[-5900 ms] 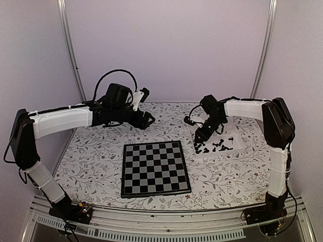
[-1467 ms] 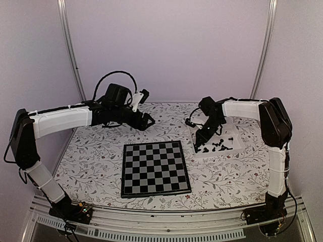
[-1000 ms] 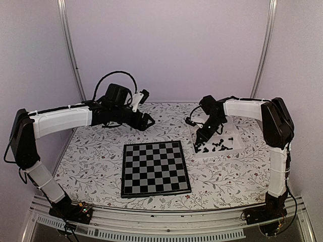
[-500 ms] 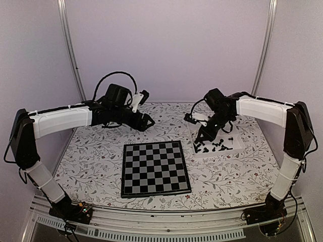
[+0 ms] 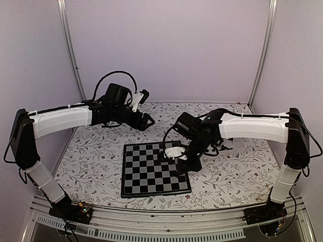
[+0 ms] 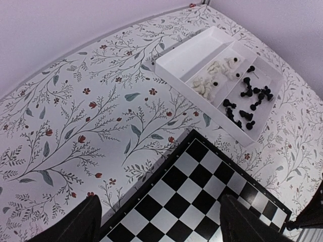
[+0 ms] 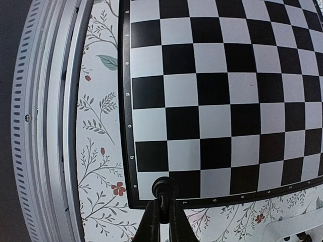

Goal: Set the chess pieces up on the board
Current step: Place the chess piece on the chessboard.

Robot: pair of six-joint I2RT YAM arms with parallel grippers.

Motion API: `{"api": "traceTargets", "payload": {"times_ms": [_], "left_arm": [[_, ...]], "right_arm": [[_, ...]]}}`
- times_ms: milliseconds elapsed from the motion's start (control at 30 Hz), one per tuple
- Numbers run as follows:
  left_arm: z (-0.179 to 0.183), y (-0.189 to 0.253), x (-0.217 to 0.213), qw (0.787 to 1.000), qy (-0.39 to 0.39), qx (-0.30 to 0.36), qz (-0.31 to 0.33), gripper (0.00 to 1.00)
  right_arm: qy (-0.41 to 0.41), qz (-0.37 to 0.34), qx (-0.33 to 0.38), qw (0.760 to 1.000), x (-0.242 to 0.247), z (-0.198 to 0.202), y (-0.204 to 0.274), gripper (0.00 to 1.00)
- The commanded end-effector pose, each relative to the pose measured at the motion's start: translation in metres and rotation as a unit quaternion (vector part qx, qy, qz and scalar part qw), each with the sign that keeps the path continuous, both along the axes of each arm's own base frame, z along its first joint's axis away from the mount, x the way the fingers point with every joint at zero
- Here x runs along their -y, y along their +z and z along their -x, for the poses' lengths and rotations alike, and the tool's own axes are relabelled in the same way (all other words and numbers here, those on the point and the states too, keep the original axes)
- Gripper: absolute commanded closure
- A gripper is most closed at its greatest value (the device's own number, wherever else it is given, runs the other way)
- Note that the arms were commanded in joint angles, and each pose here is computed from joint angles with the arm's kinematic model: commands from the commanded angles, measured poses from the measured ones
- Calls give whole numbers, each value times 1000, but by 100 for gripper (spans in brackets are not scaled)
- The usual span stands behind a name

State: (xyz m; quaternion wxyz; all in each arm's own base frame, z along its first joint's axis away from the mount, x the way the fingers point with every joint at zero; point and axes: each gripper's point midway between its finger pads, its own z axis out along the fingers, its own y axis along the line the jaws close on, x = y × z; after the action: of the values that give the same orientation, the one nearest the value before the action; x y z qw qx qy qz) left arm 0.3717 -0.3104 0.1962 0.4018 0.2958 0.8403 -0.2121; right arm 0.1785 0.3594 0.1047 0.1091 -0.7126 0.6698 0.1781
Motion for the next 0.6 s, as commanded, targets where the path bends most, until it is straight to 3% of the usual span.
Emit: {"api": "traceTargets", "payload": {"times_ms": [0,567], "left_arm": [[-7,10,-4,1000,8,13,-1,18],[-6,18,-6,1000,10,20,3,18]], "right_arm": [[18,42,15,999,5,8,-22,100],[41,63,13,997,-15,27,-43,100]]}}
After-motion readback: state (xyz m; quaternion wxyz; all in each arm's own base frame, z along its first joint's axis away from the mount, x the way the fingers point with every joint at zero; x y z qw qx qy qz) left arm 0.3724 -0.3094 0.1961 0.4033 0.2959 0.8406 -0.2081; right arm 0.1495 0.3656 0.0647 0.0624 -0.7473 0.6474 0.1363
